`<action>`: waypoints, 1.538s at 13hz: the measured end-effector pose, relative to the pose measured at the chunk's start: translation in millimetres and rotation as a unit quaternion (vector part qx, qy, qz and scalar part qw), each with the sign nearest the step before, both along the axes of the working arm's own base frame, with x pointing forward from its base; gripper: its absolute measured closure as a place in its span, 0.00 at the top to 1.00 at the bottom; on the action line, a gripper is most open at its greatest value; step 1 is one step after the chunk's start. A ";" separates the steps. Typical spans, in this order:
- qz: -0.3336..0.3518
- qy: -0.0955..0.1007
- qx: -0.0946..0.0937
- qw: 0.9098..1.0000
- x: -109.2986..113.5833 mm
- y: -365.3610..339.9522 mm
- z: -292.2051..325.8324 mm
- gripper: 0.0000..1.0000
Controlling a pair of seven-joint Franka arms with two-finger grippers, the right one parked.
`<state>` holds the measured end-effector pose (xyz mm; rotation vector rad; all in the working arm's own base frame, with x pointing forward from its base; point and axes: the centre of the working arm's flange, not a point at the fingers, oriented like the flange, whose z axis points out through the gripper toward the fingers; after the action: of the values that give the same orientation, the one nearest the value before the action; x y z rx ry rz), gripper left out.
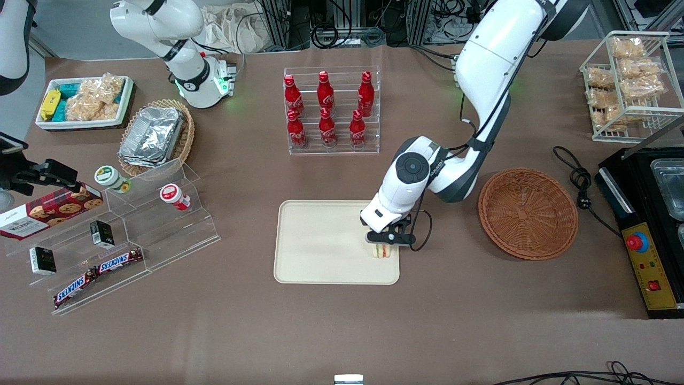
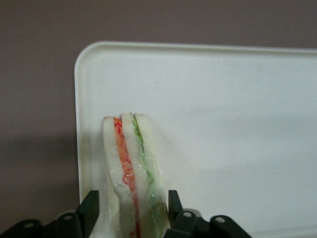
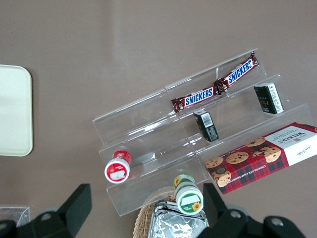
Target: Place sandwich from basket to tray
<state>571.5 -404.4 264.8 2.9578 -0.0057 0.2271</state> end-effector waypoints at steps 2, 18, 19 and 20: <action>0.033 -0.016 -0.007 0.999 13.5 14.1 51.5 0.91; 0.028 0.133 0.093 0.986 -47.7 312.0 351.5 0.99; 0.030 0.133 0.093 0.986 -53.2 316.5 358.4 0.99; 0.029 0.132 0.094 0.986 -54.9 315.6 360.6 0.99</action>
<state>516.7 -88.8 625.3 3.1531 0.1002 -0.1686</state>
